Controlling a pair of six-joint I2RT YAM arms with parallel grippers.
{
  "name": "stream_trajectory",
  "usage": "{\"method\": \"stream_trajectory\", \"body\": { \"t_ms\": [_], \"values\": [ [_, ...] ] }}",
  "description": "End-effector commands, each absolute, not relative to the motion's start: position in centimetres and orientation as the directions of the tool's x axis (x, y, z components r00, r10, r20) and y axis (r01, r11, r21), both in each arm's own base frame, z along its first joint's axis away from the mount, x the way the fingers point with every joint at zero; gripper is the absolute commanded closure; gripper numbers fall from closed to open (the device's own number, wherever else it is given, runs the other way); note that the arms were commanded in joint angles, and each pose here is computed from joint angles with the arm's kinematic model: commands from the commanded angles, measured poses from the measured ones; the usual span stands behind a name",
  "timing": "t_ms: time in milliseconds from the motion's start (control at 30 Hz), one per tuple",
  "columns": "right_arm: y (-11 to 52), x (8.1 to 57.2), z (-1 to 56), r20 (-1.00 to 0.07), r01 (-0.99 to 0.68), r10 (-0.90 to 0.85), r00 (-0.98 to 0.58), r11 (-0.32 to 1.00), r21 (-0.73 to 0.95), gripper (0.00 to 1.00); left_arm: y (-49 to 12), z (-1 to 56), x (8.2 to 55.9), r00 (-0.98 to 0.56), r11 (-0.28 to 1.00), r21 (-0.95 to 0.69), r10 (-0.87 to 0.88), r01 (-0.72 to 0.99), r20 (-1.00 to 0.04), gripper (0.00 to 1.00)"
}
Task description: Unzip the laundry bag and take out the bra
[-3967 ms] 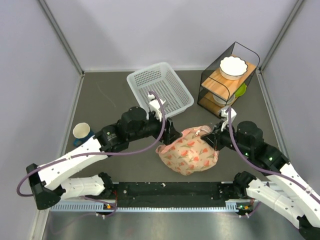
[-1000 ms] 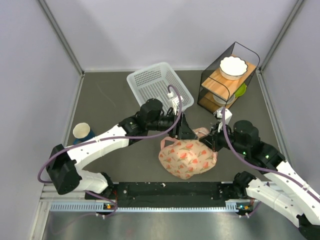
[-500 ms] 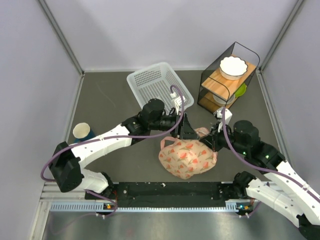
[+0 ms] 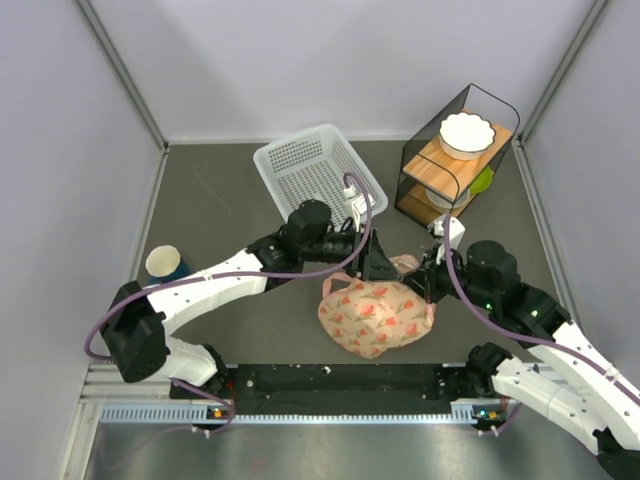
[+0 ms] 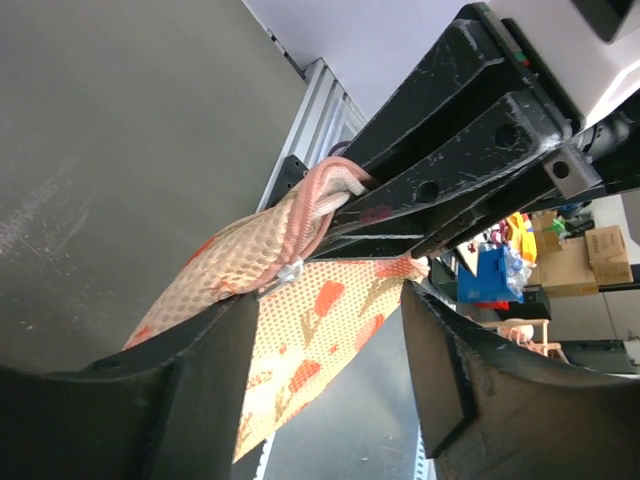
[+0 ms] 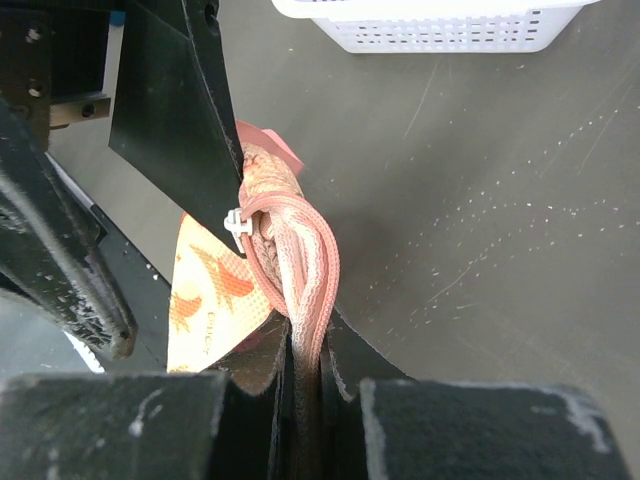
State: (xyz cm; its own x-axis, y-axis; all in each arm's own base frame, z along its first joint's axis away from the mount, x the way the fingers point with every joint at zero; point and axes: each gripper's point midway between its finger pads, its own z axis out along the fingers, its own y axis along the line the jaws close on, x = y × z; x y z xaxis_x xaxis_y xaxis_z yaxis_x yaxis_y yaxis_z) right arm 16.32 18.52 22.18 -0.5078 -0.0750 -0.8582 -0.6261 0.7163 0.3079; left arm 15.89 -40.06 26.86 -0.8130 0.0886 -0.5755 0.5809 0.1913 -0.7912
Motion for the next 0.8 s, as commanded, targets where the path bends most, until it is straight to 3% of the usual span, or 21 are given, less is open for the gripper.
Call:
{"method": "stream_trajectory", "body": {
  "t_ms": [0,100,300,600,767],
  "values": [
    [19.6,16.3,25.0,-0.892,-0.674,-0.023,-0.451,0.664,0.323,1.00,-40.5,27.3,16.6,-0.782,0.158,-0.769,0.048,0.620,-0.621,0.42],
    [19.6,16.2,25.0,-0.892,-0.674,-0.022,-0.452,0.663,0.325,1.00,-40.5,27.6,16.6,-0.780,0.158,-0.767,0.033,0.621,-0.625,0.53],
    [19.7,16.2,24.7,-0.888,-0.673,-0.026,-0.458,0.663,0.327,1.00,-40.2,27.4,16.8,-0.782,0.178,-0.766,0.027,0.617,-0.623,0.58],
    [19.6,16.1,24.6,-0.891,-0.677,-0.029,-0.452,0.662,0.322,1.00,-40.2,26.6,17.4,-0.791,0.220,-0.770,0.016,0.599,-0.611,0.98],
    [19.3,16.1,24.5,-0.895,-0.674,-0.026,-0.445,0.668,0.316,1.00,-39.9,25.9,17.7,-0.797,0.253,-0.769,0.015,0.588,-0.604,1.00]
  ]
}}
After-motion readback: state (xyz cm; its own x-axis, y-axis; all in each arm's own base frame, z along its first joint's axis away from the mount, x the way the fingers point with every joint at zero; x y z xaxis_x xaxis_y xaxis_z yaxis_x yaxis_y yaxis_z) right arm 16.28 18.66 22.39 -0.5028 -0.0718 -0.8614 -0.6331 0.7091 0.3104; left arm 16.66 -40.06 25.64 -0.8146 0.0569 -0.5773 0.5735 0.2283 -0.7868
